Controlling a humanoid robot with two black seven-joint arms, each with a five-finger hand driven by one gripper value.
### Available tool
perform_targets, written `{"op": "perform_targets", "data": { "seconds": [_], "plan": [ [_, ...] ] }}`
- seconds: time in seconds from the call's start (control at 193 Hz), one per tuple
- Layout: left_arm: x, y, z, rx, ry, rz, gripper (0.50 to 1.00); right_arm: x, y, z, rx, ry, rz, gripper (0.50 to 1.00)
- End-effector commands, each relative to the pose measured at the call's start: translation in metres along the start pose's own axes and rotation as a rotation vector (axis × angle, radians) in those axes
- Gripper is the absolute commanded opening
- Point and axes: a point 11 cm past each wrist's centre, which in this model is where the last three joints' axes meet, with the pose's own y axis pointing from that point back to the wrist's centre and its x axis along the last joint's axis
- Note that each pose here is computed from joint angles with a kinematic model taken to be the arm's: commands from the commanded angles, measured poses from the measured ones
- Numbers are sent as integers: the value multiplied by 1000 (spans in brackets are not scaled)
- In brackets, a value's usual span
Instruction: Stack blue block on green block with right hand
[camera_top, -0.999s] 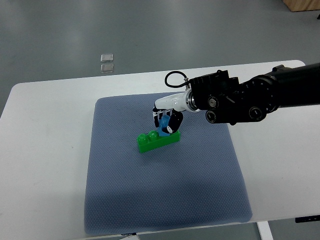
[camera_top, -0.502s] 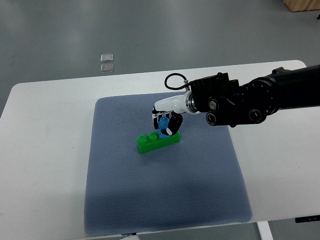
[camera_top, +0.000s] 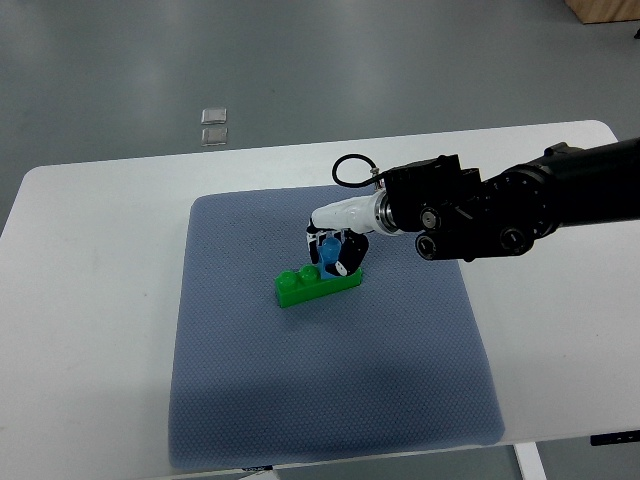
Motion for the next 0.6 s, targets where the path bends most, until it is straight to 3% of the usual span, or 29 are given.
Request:
{"op": "perform_targets", "data": {
  "seconds": [0.0, 0.254, 0.305, 0.404, 0.595],
  "plan": [
    [0, 0, -1, 1, 0, 0, 1000, -1, 0, 0, -1, -1, -2, 588],
    [0, 0, -1, 1, 0, 0, 1000, -1, 0, 1, 1, -4, -3, 609],
    [0, 0, 0, -1, 0, 0, 1000, -1, 0, 0, 3, -9, -5, 684],
    [0, 0, 0, -1, 0, 0, 1000, 2, 1, 0, 4, -21, -1, 752],
    [0, 0, 0, -1, 0, 0, 1000, 3, 2, 0, 5, -24, 1, 789]
  ]
}}
